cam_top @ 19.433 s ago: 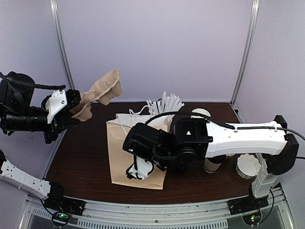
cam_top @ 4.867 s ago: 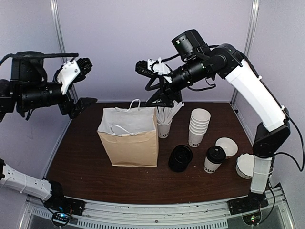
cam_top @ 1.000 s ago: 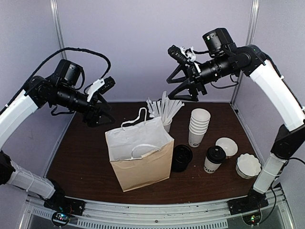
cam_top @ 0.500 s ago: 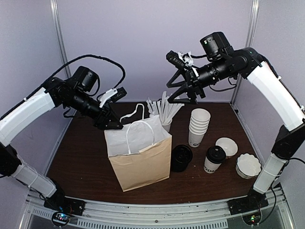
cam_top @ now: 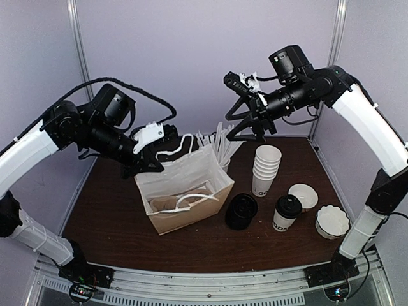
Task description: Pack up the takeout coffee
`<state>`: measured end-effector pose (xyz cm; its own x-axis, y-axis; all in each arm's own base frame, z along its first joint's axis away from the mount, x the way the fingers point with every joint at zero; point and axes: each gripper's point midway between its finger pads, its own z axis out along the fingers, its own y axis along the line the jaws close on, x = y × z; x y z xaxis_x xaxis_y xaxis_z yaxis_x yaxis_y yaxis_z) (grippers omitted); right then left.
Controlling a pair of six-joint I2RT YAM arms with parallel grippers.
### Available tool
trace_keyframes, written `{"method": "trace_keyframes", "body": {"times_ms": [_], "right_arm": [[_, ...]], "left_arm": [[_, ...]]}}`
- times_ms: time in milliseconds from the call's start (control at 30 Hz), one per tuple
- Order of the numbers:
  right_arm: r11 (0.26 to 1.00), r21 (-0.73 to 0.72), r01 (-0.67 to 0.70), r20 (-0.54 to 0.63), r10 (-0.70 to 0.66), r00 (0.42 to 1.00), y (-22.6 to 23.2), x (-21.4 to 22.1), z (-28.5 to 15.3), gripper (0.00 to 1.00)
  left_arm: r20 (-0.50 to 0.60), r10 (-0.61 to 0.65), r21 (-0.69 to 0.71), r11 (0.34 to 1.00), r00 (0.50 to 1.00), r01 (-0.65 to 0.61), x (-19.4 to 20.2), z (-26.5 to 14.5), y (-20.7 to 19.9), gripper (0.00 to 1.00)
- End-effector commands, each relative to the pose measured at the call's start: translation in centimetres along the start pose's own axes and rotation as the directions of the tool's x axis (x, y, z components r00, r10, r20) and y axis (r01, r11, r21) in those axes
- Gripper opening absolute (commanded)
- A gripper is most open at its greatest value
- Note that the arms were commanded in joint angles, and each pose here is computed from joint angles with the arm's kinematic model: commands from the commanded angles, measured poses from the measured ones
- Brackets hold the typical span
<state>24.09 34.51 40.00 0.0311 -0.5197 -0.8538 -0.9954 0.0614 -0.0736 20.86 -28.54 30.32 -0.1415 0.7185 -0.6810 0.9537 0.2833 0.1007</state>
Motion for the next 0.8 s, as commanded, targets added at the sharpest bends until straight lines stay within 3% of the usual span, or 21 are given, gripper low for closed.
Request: {"method": "trace_keyframes", "body": {"times_ms": [0,133,400,600,767], "right_arm": [[0.999,0.035,0.020,-0.001,-0.020,1.000,-0.3,0.0,-0.6,0.80],[0.999,0.049,0.016,-0.020,-0.015,1.000,-0.7,0.8,-0.5,0.80],[0.998,0.069,0.014,-0.126,-0.006,0.992,-0.5,4.5,-0.5,0.80],[0.996,0.089,0.016,-0.245,0.007,0.970,0.0,8.7,-0.6,0.80],[0.997,0.077,0.000,-0.271,0.021,0.962,0.6,10.2,-0.4,0.80]], "left_arm": [[-0.220,0.231,-0.162,0.949,0.948,-0.269,2.8,0.2,-0.7,0.00],[-0.319,0.309,-0.233,0.891,0.896,-0.390,4.2,0.9,-1.5,0.00],[-0.316,0.371,-0.299,0.834,0.873,-0.463,3.4,0.9,-6.0,0.00],[-0.348,0.453,-0.376,0.735,0.821,-0.565,2.7,0.9,-10.1,0.00],[-0.354,0.461,-0.364,0.734,0.814,-0.574,2.7,1.2,-12.7,0.00]]}}
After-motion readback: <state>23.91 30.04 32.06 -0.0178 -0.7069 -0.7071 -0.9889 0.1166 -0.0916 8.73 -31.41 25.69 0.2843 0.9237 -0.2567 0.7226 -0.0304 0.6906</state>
